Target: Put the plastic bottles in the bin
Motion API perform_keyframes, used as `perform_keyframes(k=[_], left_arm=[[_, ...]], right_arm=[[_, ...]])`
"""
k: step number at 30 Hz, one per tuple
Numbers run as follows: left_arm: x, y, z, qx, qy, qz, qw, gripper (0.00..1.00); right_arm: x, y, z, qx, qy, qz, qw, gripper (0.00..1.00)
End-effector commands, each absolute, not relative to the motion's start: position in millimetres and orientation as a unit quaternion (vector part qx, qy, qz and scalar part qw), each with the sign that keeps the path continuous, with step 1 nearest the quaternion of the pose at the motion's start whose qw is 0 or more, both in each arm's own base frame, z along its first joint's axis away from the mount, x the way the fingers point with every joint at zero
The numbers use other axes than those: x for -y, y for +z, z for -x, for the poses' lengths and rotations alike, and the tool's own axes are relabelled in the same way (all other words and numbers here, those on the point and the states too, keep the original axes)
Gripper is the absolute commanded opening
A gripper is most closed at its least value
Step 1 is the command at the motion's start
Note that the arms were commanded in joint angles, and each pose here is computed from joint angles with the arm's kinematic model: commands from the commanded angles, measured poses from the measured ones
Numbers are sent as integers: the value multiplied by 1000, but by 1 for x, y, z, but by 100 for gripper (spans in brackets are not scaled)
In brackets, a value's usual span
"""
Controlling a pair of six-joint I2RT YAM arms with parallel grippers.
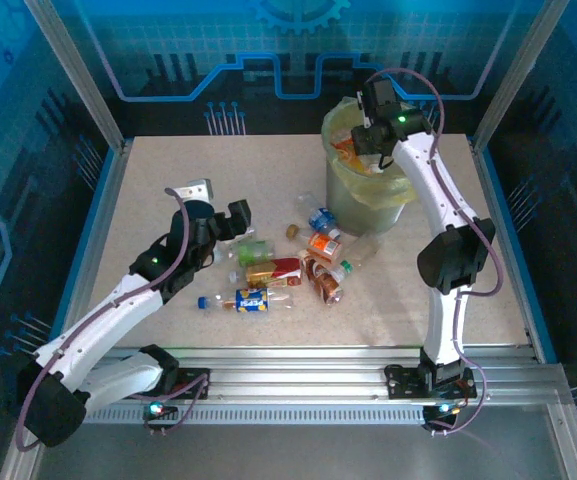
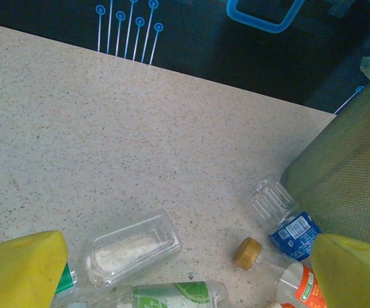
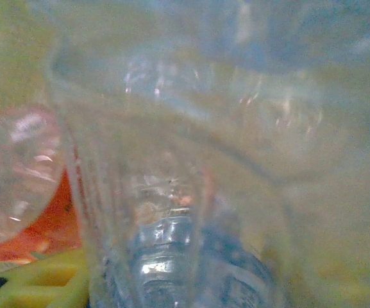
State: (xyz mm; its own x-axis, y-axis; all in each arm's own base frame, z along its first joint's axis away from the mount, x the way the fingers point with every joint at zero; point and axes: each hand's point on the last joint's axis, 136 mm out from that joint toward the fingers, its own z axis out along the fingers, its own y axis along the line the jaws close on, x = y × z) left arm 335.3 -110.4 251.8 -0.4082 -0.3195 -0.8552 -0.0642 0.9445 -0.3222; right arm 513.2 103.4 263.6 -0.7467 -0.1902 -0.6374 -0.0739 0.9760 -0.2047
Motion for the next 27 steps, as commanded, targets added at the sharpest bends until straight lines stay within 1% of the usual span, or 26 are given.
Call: perform_keyframes(k=[1, 7, 10, 14, 17, 24, 27], left_arm=[[101, 248, -333, -830, -112, 132, 531, 99], [100, 247, -332, -831, -110, 132, 529, 99], [100, 246, -332, -831, -109, 133, 529, 99], [98, 246, -331, -832, -107, 135, 527, 99], [97, 245, -331, -833, -106, 137, 526, 99], [96, 245, -331, -832, -106, 141, 526, 99], [96, 243, -331, -833, -106, 143, 524, 99]], right_arm=[[-100, 270, -506, -932, -59, 61, 351, 48], [-97, 258, -508, -939, -49, 58, 337, 58], [-95, 256, -510, -940, -48, 53, 333, 68], [-90, 260, -510, -941, -51, 46, 332, 83], [-89, 269, -507, -939, -49, 42, 338, 91], [-89, 301, -496, -931, -35, 39, 362, 100], [-93, 316, -488, -927, -21, 40, 371, 100]])
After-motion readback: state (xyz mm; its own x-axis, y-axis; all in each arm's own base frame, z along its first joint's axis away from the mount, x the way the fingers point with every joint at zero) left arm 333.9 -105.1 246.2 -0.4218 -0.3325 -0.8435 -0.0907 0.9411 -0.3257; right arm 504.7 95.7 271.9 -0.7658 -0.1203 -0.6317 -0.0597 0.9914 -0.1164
